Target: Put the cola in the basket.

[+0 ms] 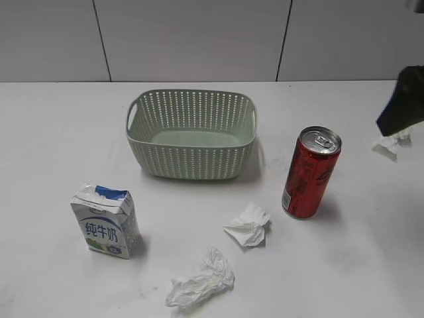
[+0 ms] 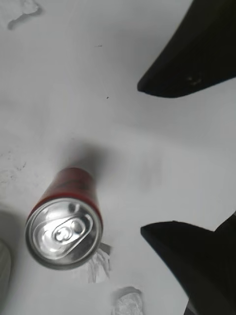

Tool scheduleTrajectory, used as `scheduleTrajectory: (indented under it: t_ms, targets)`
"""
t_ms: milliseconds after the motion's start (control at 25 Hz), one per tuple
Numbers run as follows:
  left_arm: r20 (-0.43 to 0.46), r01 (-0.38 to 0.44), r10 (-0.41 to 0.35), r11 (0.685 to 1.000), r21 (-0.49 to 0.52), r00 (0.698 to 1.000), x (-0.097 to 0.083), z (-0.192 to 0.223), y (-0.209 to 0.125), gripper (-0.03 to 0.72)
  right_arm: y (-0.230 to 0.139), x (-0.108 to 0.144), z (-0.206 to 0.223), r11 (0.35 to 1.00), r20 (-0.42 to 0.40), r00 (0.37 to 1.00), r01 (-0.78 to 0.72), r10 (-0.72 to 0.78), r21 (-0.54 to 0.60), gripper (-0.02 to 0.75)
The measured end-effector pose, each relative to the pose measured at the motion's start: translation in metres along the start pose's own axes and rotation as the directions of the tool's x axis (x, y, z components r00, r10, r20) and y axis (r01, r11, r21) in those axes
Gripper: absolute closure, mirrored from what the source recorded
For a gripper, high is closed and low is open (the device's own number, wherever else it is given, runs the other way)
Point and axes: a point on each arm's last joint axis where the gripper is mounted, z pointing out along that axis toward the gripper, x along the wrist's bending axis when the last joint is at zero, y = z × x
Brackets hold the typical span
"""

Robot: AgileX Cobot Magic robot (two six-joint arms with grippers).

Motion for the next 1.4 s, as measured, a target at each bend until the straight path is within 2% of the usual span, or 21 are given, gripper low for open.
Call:
scheduleTrajectory:
  t_ms: [200, 400, 560, 1000, 1160, 1280, 1400]
  targets:
    - [0.000, 0.000, 0.000, 1.000, 0.000, 1.000, 0.000, 0.000, 0.000, 0.460, 0.027, 0.039, 0.023, 0.995, 0.026, 0.996, 0.086, -0.087, 0.042, 0.147]
    - [0.000, 0.000, 0.000, 1.000, 0.000, 1.000, 0.000, 0.000, 0.000, 0.460, 0.044, 0.065, 0.050, 0.993, 0.016, 0.997, 0.080, -0.082, 0.085, 0.136]
    - [0.000, 0.000, 0.000, 1.000, 0.000, 1.000, 0.000, 0.000, 0.000, 0.460, 0.047, 0.067, 0.073, 0.991, 0.023, 0.999, 0.038, -0.041, 0.131, 0.112]
    - [0.000, 0.000, 0.000, 1.000, 0.000, 1.000, 0.000, 0.000, 0.000, 0.460, 0.043, 0.060, 0.127, 0.963, 0.060, 0.998, -0.039, 0.024, 0.266, 0.108]
    - [0.000, 0.000, 0.000, 1.000, 0.000, 1.000, 0.000, 0.000, 0.000, 0.460, 0.041, 0.059, 0.136, 0.954, 0.075, 0.996, -0.077, 0.057, 0.288, 0.147]
    - [0.000, 0.000, 0.000, 1.000, 0.000, 1.000, 0.000, 0.000, 0.000, 0.460, 0.040, 0.058, 0.138, 0.950, 0.084, 0.995, -0.082, 0.060, 0.300, 0.217]
    - [0.000, 0.000, 0.000, 1.000, 0.000, 1.000, 0.000, 0.000, 0.000, 0.460, 0.042, 0.059, 0.137, 0.947, 0.085, 0.995, -0.084, 0.060, 0.309, 0.217]
